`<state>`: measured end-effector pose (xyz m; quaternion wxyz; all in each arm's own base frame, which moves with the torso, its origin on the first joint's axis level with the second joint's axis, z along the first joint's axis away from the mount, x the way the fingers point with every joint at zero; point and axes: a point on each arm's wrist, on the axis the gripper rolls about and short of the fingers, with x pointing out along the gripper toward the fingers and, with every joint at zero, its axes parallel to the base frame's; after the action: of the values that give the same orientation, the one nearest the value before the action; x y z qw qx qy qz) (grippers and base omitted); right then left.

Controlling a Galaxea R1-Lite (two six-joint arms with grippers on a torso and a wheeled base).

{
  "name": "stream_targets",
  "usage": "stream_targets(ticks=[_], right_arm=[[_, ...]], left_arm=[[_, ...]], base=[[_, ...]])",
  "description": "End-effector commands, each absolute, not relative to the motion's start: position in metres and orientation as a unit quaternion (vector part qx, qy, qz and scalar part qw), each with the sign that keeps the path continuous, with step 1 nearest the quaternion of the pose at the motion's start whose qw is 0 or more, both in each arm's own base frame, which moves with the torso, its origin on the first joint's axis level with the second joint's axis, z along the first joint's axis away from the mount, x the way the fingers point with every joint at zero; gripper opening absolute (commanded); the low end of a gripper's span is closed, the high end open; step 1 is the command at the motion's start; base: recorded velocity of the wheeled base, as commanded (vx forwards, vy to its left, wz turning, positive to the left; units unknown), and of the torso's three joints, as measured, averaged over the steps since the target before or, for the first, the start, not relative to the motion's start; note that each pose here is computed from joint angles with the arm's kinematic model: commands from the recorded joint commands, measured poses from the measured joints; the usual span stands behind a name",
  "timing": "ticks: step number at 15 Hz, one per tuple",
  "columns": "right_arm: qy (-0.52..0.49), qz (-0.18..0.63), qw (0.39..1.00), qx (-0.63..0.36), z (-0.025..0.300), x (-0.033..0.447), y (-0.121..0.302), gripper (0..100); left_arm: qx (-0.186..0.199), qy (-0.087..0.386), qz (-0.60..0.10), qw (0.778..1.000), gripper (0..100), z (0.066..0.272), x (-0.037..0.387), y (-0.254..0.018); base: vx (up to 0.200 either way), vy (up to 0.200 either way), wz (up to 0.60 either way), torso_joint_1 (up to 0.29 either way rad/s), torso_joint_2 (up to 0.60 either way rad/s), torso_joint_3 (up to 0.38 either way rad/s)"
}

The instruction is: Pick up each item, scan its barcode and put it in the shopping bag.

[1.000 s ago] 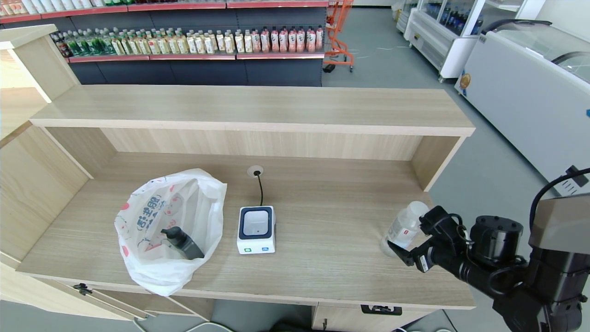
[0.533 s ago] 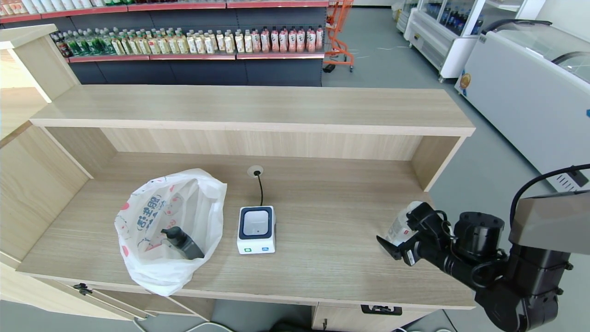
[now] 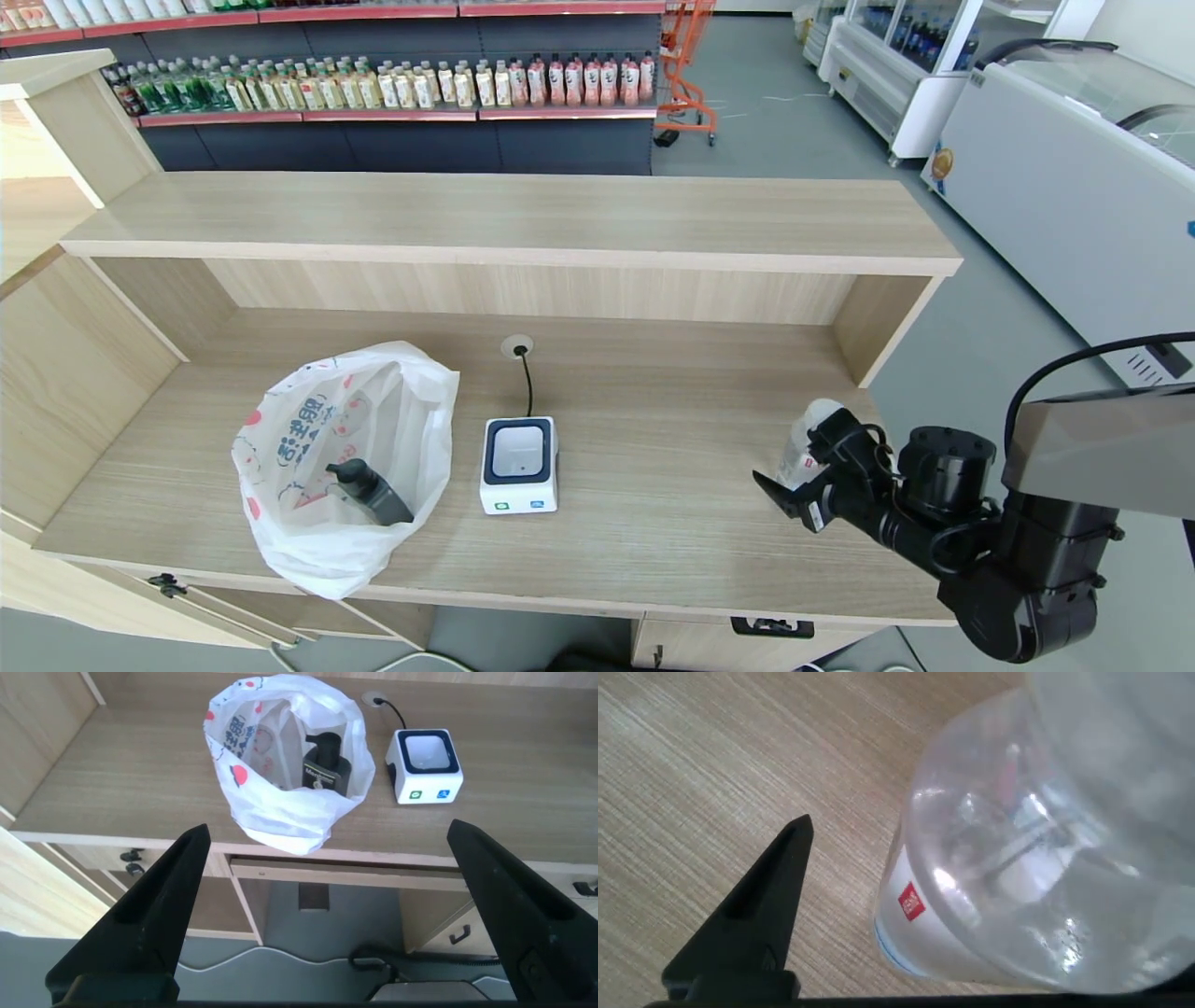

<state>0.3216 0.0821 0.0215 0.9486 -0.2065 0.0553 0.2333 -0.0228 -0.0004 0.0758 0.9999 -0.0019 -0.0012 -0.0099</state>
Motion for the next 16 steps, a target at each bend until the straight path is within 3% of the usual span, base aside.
stream_targets(ticks=[1, 11, 16], right_arm=[[0.046, 0.241, 0.947, -0.207, 0.023, 0.325, 0.084, 0], [0.036, 0.246, 0.947, -0.206, 0.027, 0.327, 0.082, 0], [0.006, 0.3, 0.945, -0.131, 0.071, 0.313, 0.082, 0]], left_arm=[[-0.002, -0.002, -0.01, 1.0, 100, 0.076, -0.023, 0.0], [-0.002, -0.002, -0.009, 1.0, 100, 0.076, -0.023, 0.0], [-0.002, -0.002, -0.01, 1.0, 100, 0.076, -0.023, 0.0]], base=[[0.0, 0.0, 0.0, 0.0, 0.0, 0.0], [0.0, 0.0, 0.0, 0.0, 0.0, 0.0], [0.0, 0.0, 0.0, 0.0, 0.0, 0.0]])
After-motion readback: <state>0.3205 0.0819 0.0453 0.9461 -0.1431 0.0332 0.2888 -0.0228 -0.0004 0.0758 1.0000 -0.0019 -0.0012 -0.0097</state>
